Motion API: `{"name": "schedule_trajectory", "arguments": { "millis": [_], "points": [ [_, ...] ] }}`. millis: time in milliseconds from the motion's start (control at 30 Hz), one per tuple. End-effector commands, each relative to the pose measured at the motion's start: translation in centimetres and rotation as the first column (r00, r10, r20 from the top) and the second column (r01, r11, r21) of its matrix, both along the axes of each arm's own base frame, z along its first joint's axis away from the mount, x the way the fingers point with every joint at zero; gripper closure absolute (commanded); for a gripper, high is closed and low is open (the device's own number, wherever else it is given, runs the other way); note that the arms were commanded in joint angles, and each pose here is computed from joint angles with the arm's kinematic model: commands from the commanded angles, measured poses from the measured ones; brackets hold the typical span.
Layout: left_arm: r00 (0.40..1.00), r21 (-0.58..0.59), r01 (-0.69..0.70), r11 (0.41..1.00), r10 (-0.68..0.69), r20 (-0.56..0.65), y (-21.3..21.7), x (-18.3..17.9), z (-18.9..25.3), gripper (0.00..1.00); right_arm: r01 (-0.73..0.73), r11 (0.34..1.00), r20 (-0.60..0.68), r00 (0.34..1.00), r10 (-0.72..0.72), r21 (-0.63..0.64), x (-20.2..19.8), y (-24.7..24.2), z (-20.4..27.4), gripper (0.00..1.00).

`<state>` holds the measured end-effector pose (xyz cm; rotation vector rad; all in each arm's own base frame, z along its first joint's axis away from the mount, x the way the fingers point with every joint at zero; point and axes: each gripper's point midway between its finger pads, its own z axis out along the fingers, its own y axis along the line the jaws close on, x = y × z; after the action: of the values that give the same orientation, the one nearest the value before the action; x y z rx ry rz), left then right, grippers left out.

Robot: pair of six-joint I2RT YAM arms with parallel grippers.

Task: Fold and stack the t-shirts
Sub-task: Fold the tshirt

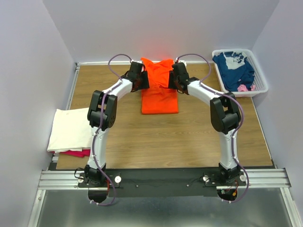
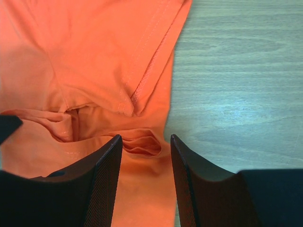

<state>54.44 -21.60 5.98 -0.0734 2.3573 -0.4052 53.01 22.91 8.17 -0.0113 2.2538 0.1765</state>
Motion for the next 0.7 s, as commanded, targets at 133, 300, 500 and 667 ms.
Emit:
{"name": "schedule_trajectory", "arguments": {
  "millis": [133,300,500,667],
  "points": [
    [0.998,-0.021,0.068,0.997,-0.068,-0.011,-0.9,-0.5,-0.8,0.38,0.023,0.999,0.013,1.000,-0.023,-0.042,-0.1,-0.9,0.1,0.48],
    [0.997,-0.027,0.077,0.997,-0.077,0.000,-1.3,-0.5,-0.5,0.40,0.026,0.999,0.015,1.000,-0.025,-0.043,-0.2,-1.0,0.2,0.48],
    [0.997,-0.017,0.078,0.997,-0.078,-0.006,-1.2,-0.6,-1.0,0.45,0.031,0.999,0.022,0.999,-0.030,-0.042,0.0,-1.0,0.4,0.48],
    [0.996,-0.028,0.093,0.995,-0.094,-0.015,-1.5,-0.5,-1.7,0.50,0.029,0.999,0.018,0.999,-0.029,-0.045,-0.1,-1.0,0.2,0.48]
  ]
}}
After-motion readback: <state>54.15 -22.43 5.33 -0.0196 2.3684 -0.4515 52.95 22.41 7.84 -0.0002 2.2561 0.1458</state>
